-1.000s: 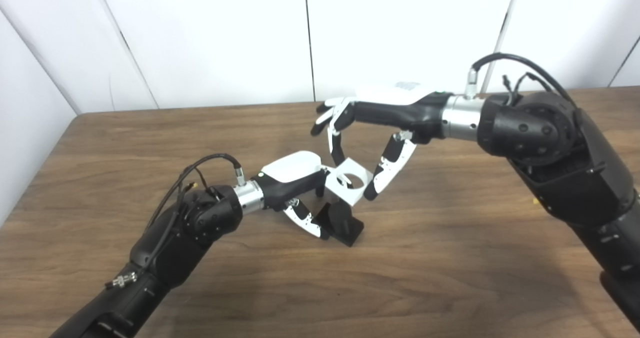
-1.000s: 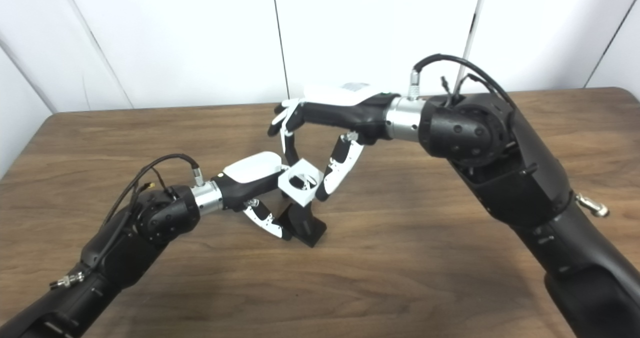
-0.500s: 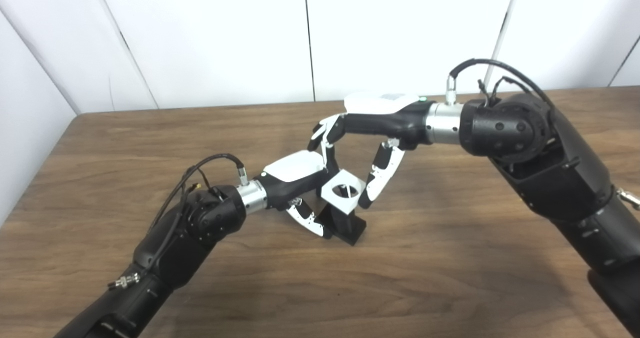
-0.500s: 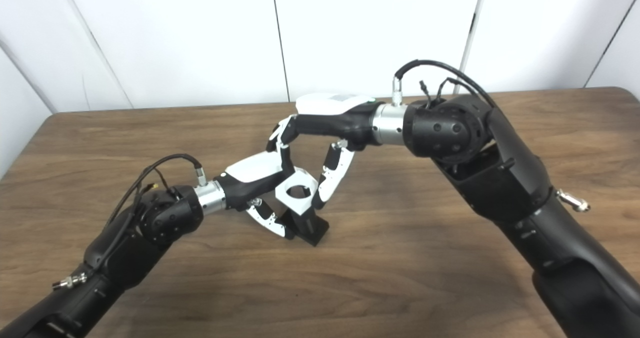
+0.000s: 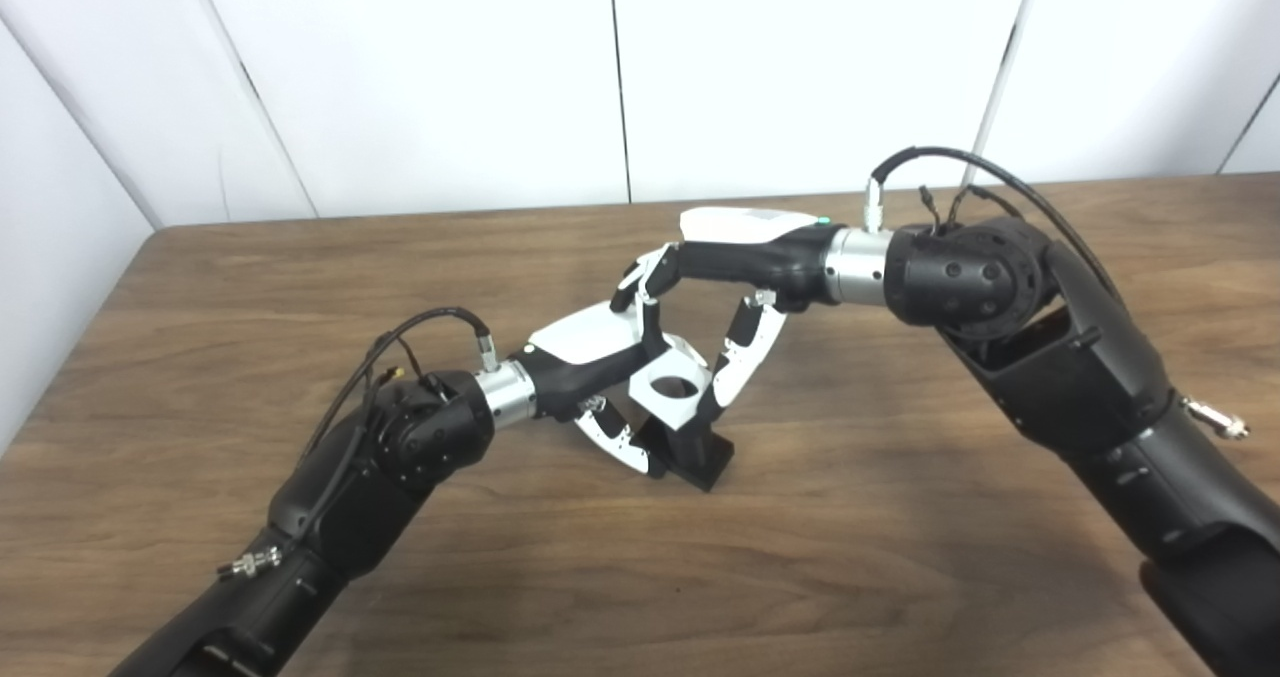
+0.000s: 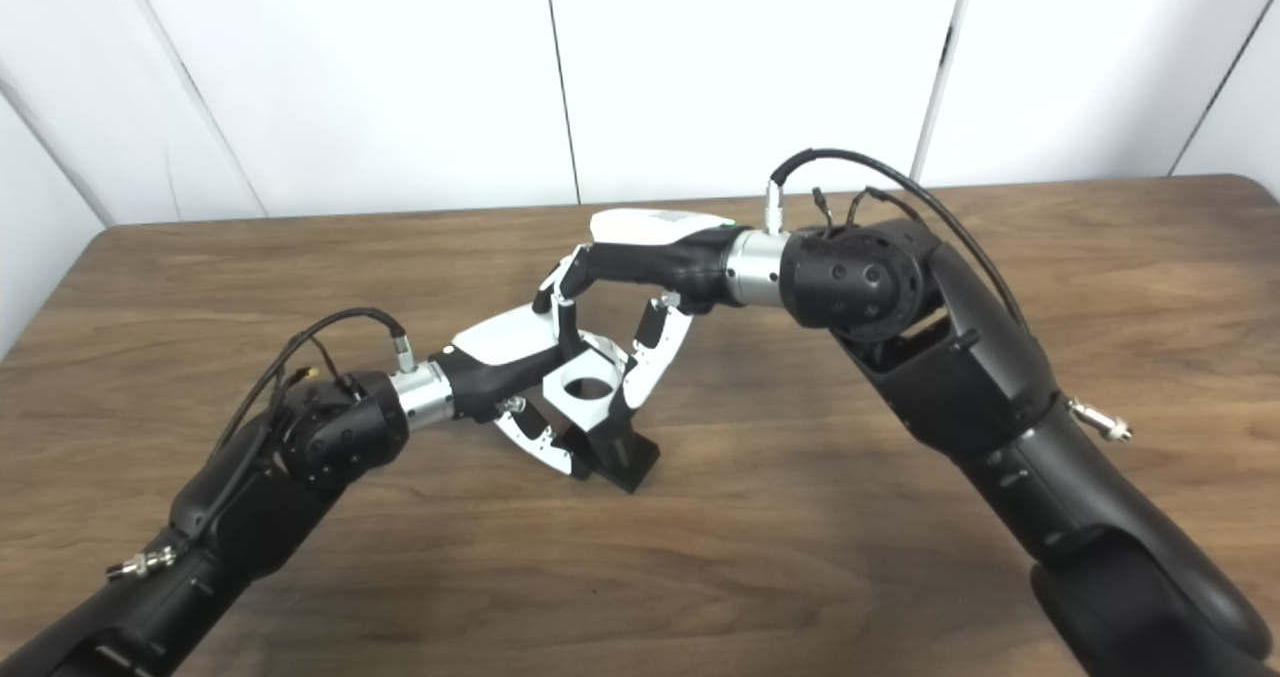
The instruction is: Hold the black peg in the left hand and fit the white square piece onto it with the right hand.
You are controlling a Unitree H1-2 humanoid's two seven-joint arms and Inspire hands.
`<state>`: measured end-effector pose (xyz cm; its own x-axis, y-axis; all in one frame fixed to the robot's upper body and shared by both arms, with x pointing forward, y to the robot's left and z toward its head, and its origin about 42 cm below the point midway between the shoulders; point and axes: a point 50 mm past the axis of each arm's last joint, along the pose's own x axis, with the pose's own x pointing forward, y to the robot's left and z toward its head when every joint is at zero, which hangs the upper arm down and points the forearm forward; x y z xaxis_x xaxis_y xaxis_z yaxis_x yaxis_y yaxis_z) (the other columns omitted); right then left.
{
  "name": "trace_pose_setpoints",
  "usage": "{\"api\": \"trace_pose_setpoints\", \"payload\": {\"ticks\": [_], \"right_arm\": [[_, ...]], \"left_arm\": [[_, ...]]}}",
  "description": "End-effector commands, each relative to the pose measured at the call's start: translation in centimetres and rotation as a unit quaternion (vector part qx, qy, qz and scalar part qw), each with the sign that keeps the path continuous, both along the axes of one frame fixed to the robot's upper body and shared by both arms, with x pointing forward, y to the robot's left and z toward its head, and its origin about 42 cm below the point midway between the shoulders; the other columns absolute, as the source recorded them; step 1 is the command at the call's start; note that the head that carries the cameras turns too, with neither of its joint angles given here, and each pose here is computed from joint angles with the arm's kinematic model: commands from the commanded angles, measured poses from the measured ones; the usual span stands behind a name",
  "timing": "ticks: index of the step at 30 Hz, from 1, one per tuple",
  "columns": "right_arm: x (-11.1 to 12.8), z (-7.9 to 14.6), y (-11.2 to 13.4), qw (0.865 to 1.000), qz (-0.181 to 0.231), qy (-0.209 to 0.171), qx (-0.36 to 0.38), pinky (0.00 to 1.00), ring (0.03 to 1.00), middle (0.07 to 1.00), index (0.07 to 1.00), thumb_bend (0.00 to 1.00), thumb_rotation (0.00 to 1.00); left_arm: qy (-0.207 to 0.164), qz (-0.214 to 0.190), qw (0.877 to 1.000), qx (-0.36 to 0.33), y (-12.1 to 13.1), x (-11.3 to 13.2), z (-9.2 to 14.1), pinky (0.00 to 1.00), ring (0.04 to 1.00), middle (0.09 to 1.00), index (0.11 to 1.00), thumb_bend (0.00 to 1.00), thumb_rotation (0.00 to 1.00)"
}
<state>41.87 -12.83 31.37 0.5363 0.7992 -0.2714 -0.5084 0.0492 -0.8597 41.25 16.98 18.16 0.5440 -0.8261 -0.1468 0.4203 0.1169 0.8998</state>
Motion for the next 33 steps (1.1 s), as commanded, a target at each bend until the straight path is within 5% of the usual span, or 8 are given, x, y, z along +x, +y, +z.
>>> {"api": "trace_pose_setpoints", "payload": {"ticks": [1,33], "right_arm": [[0.5,1.8,0.1,0.999,0.003,-0.035,0.017,0.91,0.931,0.834,0.478,0.52,0.14],[0.1,-0.1,-2.3,1.0,0.007,-0.007,-0.016,0.89,0.928,0.832,0.479,0.52,0.14]], "left_arm": [[0.035,-0.027,0.998,0.041,-0.8,-1.1,-2.0,0.62,0.754,0.77,0.491,0.52,0.08],[0.031,-0.023,0.998,0.041,-0.7,-0.7,-1.6,0.62,0.752,0.771,0.491,0.52,0.08]]}}
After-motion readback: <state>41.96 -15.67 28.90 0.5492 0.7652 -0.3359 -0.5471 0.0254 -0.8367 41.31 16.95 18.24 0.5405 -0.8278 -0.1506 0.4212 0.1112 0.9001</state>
